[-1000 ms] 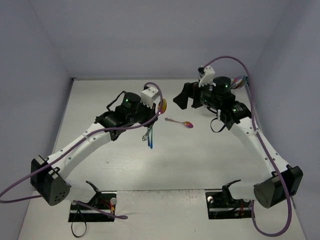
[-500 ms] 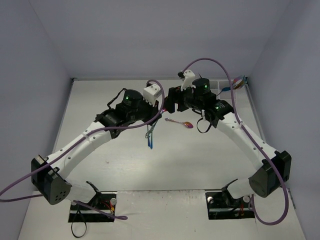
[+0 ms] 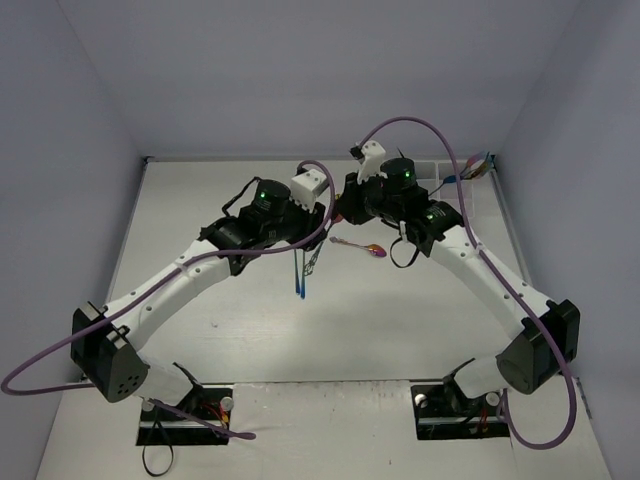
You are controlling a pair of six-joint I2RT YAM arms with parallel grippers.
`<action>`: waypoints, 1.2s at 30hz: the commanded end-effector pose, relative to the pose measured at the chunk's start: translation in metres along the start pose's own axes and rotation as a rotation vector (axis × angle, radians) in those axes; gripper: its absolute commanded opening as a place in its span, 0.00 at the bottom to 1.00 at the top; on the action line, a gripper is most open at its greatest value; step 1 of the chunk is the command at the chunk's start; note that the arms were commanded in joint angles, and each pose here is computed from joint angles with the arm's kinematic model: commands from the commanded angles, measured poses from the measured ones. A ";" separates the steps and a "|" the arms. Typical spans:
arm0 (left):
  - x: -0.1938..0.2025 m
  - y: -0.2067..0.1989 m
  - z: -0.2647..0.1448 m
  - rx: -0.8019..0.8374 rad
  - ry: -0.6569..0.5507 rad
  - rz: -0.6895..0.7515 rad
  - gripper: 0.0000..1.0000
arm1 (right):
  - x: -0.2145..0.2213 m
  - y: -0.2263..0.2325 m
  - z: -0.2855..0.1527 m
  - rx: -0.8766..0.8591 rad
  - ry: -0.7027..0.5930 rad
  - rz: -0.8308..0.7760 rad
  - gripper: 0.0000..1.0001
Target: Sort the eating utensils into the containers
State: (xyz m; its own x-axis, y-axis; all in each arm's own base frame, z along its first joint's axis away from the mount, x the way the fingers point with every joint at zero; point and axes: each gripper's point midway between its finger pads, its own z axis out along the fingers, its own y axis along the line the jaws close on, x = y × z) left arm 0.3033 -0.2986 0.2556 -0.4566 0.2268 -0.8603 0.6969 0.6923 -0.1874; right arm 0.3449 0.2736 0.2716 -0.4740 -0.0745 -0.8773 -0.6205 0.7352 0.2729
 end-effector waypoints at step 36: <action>0.111 0.140 -0.051 -0.549 0.119 -0.299 0.86 | -0.113 -0.342 -0.097 0.997 -0.397 -0.015 0.00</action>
State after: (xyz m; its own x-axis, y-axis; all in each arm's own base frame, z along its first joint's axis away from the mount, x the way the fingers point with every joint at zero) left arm 0.3153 -0.1366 0.1390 -0.7140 0.0697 -0.6966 0.1637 0.9841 -0.0693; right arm 0.5262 -0.0333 0.2578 -0.3126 0.0133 -0.9498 0.2515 0.9654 -0.0693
